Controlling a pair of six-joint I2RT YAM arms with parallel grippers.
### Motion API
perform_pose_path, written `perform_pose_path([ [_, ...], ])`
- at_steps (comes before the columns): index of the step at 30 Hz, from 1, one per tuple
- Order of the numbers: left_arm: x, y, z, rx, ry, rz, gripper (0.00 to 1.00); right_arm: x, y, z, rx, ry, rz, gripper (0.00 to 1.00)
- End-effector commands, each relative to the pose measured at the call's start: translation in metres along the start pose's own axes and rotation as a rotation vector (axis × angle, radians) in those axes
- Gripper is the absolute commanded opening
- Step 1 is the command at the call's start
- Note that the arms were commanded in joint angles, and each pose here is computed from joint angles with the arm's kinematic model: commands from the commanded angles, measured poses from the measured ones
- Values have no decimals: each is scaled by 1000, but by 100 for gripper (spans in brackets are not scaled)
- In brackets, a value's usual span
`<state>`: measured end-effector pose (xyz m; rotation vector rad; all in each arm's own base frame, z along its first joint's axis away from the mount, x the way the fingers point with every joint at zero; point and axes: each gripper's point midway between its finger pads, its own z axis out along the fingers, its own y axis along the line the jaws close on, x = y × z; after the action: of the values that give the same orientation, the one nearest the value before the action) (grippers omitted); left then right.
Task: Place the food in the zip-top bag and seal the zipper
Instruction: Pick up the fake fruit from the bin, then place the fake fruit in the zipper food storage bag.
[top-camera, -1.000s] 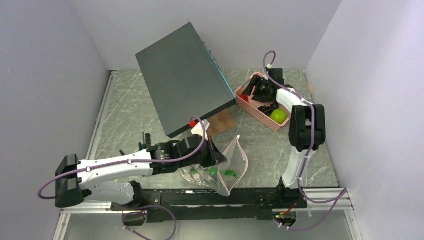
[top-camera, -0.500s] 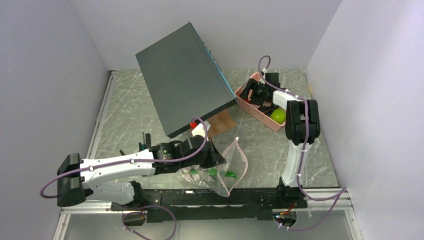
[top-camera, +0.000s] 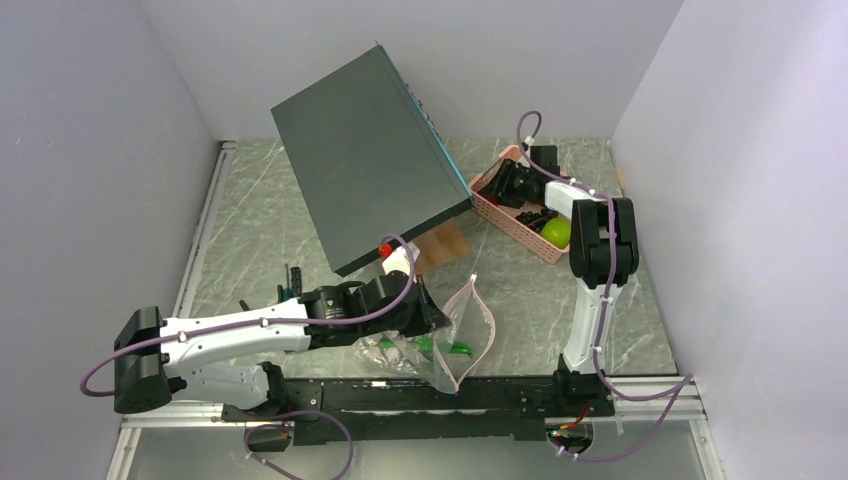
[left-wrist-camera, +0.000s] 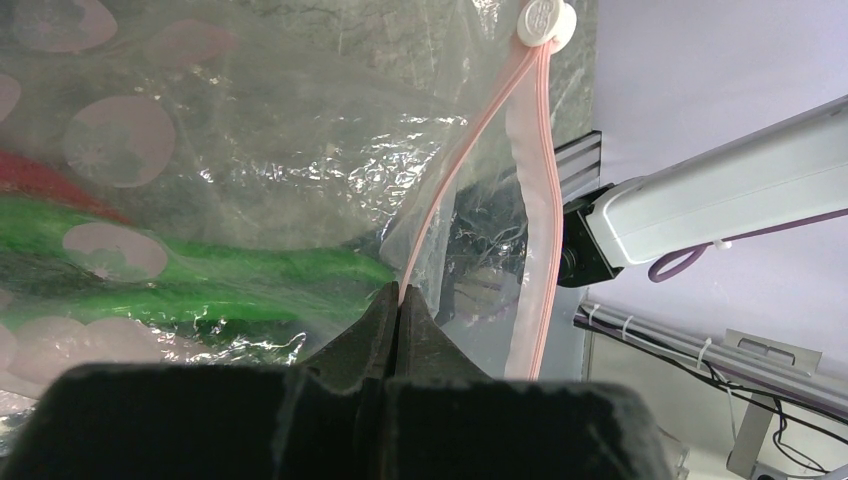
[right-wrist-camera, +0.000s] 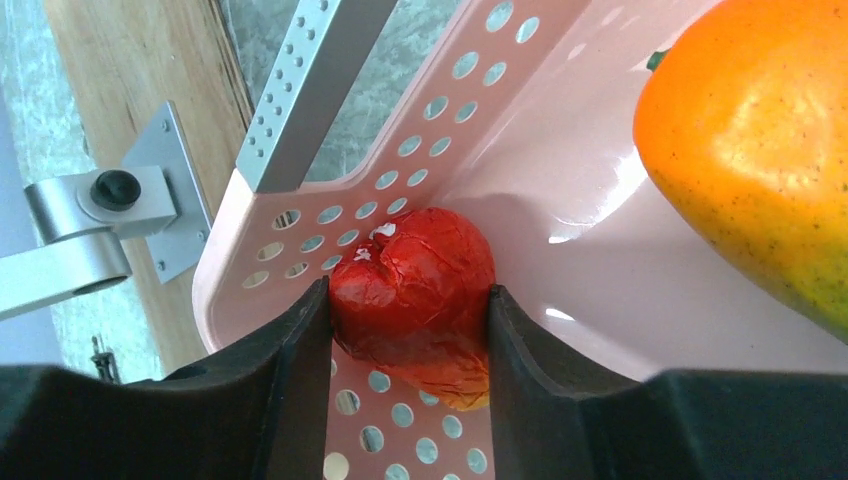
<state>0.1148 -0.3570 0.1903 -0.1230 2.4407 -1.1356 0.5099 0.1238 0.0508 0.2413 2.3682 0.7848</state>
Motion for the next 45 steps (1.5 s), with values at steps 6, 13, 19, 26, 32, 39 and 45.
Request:
perform_pose_path([
  [6, -7, -20, -7, 59, -18, 4, 0, -55, 29, -50, 10, -174, -51, 25],
  [13, -5, -24, -7, 82, -10, -9, 0, -62, 36, -96, 138, -253, -63, 0],
  [19, -4, -30, -4, 97, 0, -7, 0, -37, 54, -134, 206, -270, -111, 0],
  [26, 0, -34, 1, 121, 13, -16, 0, 23, 82, -165, 130, -220, -128, 0],
  [32, 1, -35, 1, 150, 15, -31, 0, 88, 103, -189, 31, -144, -137, 0],
  [39, 3, -35, -1, 147, 39, -26, 0, 136, 107, -232, -17, -126, -163, 0],
  [45, 4, -32, -1, 133, 47, -31, 0, 158, 126, -269, -166, -151, -156, 0],
])
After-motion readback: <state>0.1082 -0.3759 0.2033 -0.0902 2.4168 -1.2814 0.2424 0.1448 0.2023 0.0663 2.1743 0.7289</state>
